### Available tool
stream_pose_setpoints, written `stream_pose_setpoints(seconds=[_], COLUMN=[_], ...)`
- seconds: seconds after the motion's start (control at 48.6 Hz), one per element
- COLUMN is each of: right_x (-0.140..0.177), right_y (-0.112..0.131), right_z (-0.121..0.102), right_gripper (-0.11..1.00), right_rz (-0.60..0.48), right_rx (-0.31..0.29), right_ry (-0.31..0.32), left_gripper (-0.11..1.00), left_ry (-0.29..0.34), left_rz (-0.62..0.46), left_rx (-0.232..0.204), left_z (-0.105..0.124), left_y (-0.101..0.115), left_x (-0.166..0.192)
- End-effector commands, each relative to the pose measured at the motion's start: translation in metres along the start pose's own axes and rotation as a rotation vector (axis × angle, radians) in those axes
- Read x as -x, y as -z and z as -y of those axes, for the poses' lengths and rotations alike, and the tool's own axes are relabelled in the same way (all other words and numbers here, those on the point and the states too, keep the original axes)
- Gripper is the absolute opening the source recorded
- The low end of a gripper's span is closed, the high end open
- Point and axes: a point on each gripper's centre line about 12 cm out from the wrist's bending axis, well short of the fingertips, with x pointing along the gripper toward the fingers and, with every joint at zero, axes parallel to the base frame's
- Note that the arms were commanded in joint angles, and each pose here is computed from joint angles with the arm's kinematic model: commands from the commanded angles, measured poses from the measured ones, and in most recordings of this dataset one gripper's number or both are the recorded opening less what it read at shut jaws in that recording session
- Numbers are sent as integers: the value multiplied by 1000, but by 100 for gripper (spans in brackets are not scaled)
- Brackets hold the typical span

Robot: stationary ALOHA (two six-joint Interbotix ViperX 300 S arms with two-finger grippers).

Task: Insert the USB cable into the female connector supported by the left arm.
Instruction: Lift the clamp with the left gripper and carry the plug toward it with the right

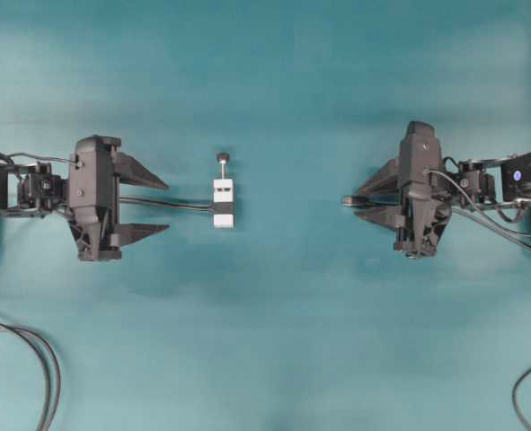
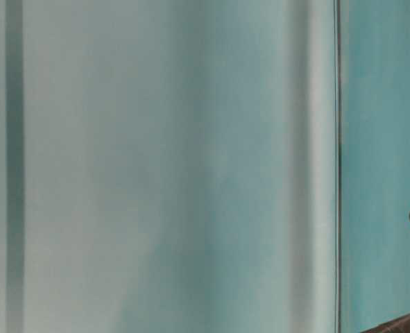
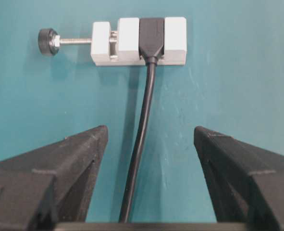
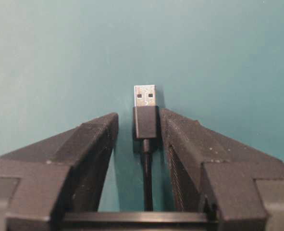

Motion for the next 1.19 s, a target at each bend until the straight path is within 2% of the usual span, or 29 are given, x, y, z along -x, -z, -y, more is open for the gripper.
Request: stream_pose_setpoints(seconds=[0.0, 0.144, 0.226, 0.515, 0.782, 0.988, 1.173], right_x=[6, 9, 9, 12, 27, 30, 23], right_y=[23, 29, 29, 19, 6, -4, -27], right_z=[-1, 0, 0, 0, 4, 2, 0], right_gripper=[46, 30, 25, 24, 23, 22, 22], right_rz=[-93, -107, -105, -85, -57, -22, -17], right_rx=[13, 9, 9, 10, 17, 58, 117], right_ry=[0, 2, 1, 4, 17, 14, 16], left_gripper=[77, 77, 77, 77, 77, 77, 77], left_ry=[-2, -2, -2, -2, -2, -2, -2], left_rz=[24, 23, 23, 24, 26, 29, 29], left_rx=[-10, -10, -10, -10, -10, -13, -13], left_z=[0, 0, 0, 0, 0, -1, -1], left_y=[-8, -8, -8, -8, -9, -10, -10], left_x=[-1, -1, -1, -1, -1, -2, -2])
